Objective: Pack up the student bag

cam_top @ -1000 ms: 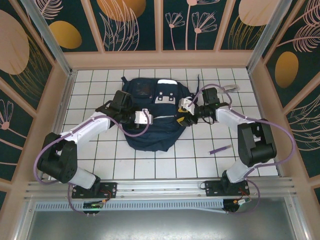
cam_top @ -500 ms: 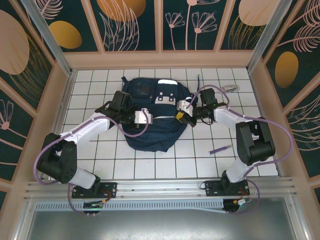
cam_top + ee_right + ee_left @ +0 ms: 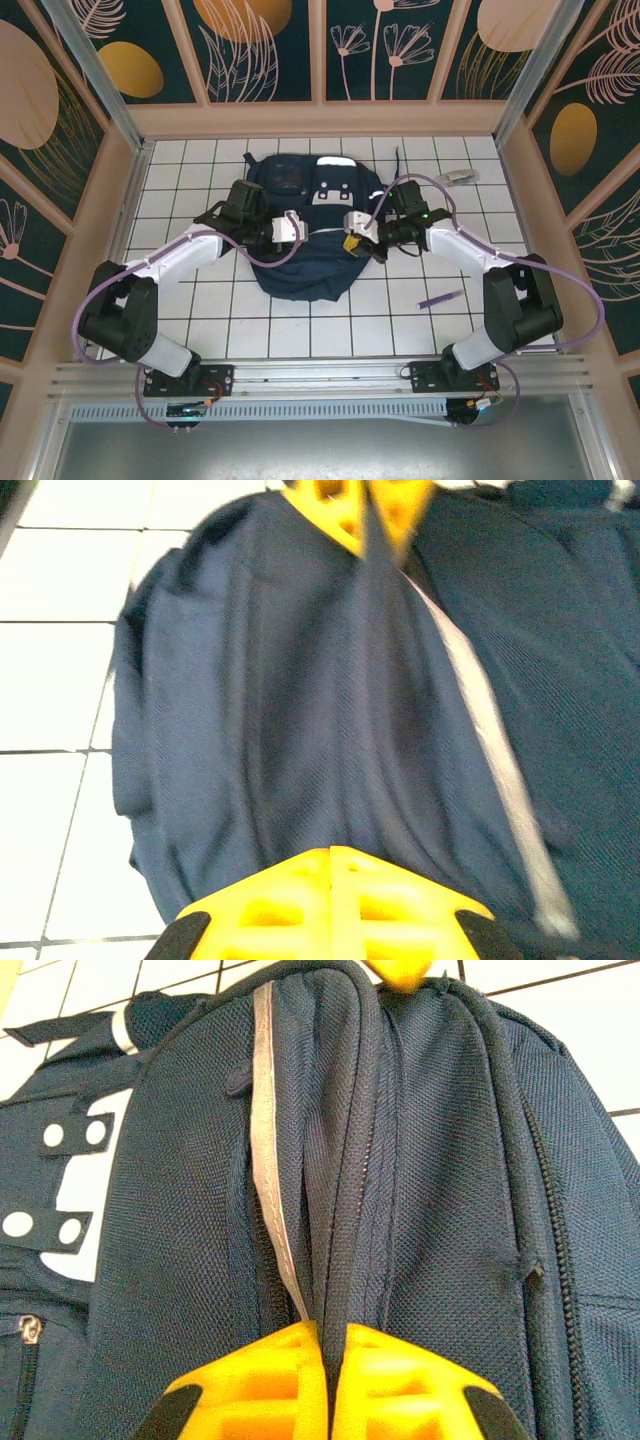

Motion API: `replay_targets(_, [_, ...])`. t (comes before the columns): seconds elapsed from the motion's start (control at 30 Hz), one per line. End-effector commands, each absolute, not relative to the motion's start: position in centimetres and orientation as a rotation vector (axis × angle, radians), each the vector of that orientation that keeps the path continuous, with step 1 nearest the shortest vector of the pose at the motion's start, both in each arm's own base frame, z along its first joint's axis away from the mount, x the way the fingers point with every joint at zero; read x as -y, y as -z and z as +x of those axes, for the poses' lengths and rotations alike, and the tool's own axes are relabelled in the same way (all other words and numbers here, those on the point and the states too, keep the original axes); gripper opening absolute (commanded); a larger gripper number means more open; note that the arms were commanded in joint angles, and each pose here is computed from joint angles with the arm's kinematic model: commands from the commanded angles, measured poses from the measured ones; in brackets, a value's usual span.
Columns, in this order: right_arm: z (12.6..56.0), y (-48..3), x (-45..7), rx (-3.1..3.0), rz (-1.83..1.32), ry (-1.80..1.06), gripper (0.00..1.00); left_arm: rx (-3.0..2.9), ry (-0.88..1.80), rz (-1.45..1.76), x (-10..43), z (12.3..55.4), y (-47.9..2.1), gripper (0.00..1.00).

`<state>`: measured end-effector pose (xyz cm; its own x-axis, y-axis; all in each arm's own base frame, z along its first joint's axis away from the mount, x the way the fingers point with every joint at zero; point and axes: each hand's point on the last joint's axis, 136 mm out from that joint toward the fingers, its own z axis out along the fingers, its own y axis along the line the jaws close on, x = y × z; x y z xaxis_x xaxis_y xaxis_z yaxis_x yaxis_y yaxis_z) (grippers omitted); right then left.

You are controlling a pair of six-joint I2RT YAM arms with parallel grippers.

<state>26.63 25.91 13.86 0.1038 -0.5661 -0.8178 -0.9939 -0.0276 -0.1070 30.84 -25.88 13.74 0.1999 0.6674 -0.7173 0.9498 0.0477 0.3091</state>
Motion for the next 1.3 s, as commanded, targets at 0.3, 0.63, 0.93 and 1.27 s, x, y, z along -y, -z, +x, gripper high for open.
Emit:
replay_targets(0.3, [32.0,-17.3,-19.9,-1.588,-1.300,-0.615,0.54,-1.293,0.589,1.683,28.3,29.7,-17.2,0.00])
replay_targets(0.63, [35.1,-14.4,-17.7,-1.586,-1.458,-0.539,0.55,-1.226,0.671,1.689,28.9,28.9,-18.5,0.00])
replay_targets(0.93, [33.7,-11.3,-22.2,-1.579,-1.610,-0.717,0.53,-1.224,0.693,1.664,29.2,28.9,-18.9,0.00])
replay_targets(1.27, [31.6,-12.2,-21.5,-1.623,-1.621,-0.728,0.00,-1.333,0.616,1.597,28.8,30.9,-18.8,0.00])
